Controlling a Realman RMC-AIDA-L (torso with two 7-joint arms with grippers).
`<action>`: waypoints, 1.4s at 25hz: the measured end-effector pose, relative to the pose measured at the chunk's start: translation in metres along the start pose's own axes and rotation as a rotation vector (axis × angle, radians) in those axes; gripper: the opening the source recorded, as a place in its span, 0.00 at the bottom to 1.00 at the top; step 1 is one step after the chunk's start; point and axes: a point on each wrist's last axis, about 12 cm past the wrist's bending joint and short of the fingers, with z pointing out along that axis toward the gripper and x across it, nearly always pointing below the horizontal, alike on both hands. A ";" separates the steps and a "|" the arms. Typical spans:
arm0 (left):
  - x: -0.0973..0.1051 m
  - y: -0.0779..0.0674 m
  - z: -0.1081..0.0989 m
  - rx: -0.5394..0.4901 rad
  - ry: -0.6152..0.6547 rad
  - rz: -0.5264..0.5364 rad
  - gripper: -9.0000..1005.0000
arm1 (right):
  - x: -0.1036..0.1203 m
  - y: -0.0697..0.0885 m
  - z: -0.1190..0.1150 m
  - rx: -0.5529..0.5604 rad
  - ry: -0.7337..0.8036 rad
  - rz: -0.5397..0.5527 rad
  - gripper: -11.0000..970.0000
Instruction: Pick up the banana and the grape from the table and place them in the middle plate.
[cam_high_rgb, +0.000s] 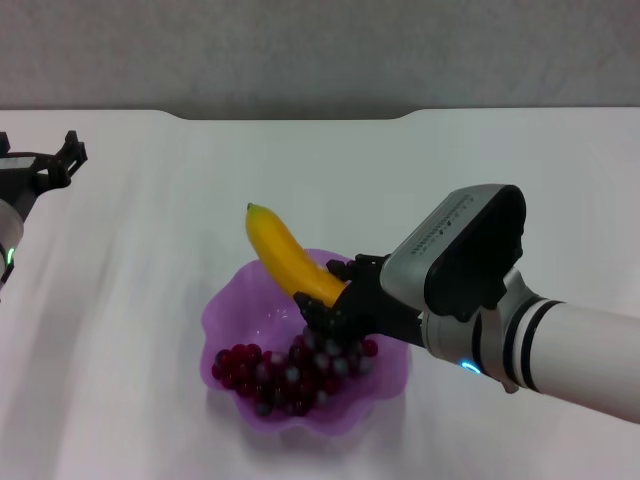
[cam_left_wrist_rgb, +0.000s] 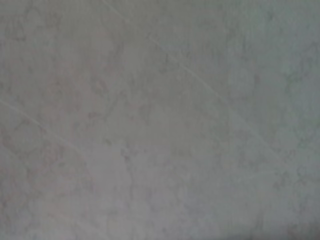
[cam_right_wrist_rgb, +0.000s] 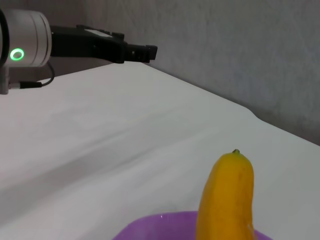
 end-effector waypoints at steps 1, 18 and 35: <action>0.000 0.000 0.000 0.000 0.000 0.000 0.89 | 0.001 0.001 0.001 -0.003 0.004 -0.004 0.58; 0.000 0.000 0.000 0.001 0.000 0.001 0.89 | -0.015 -0.019 -0.003 0.108 -0.124 -0.025 0.92; -0.001 -0.001 -0.001 -0.006 -0.023 0.002 0.89 | 0.021 -0.096 -0.043 0.566 -0.351 0.105 0.92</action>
